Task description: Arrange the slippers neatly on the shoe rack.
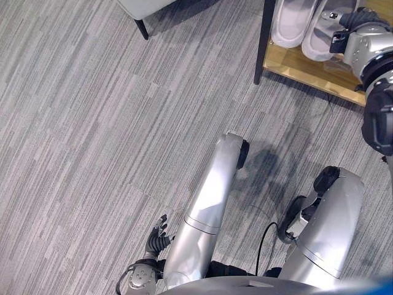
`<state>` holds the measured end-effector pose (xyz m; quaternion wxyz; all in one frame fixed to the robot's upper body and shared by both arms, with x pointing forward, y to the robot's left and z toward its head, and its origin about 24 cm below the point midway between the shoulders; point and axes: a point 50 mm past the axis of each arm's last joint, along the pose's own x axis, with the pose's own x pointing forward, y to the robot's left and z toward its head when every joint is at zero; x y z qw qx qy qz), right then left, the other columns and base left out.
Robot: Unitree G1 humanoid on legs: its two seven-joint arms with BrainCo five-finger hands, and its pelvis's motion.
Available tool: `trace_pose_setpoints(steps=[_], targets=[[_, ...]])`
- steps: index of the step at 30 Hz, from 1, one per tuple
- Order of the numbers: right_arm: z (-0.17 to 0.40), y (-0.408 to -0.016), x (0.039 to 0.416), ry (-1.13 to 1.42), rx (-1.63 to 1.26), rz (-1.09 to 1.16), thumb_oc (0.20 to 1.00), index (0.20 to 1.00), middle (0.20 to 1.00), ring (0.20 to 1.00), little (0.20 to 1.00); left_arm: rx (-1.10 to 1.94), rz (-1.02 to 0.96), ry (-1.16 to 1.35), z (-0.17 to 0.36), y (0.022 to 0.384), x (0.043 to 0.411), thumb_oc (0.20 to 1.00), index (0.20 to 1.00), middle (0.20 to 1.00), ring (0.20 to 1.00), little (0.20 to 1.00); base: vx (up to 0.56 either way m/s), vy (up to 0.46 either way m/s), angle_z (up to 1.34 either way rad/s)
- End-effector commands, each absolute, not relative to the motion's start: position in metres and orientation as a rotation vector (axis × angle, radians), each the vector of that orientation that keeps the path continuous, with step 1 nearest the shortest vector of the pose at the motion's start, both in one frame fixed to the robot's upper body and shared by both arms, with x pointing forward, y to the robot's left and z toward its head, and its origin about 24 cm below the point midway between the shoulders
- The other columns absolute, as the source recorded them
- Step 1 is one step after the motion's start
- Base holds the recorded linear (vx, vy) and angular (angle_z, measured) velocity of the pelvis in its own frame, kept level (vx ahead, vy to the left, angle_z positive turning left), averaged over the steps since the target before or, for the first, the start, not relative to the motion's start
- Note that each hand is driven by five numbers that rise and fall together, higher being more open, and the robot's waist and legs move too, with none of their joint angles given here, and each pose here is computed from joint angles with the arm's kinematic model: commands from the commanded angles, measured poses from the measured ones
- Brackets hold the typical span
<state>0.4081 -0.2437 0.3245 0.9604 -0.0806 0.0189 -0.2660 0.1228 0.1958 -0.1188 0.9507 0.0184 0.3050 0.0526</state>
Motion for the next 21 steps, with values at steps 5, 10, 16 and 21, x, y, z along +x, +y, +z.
trace_pose_setpoints(steps=[5, 10, 16, 21], targets=[[0.363, -0.200, 0.411, -0.219, -0.022, -0.490, 1.000, 1.000, 1.000, 1.000, 1.000, 0.028, 0.009, 0.606, -0.120, 0.160, 0.155, 1.000, 1.000, 1.000, 1.000, 1.000, 0.00, -0.002, -0.01], [0.382, -0.198, 0.406, -0.329, 0.053, -0.488, 1.000, 1.000, 1.000, 1.000, 1.000, 0.040, 0.023, 0.631, -0.123, 0.164, 0.154, 1.000, 1.000, 1.000, 1.000, 1.000, 0.00, 0.000, 0.00], [0.392, -0.194, 0.403, -0.400, 0.093, -0.475, 1.000, 1.000, 1.000, 1.000, 1.000, 0.018, 0.044, 0.634, -0.123, 0.163, 0.161, 1.000, 1.000, 1.000, 1.000, 1.000, 0.00, 0.000, 0.00], [0.390, -0.194, 0.404, -0.379, 0.118, -0.464, 1.000, 1.000, 1.000, 1.000, 1.000, 0.008, 0.061, 0.638, -0.124, 0.161, 0.164, 1.000, 1.000, 1.000, 1.000, 1.000, 0.00, 0.000, 0.00]])
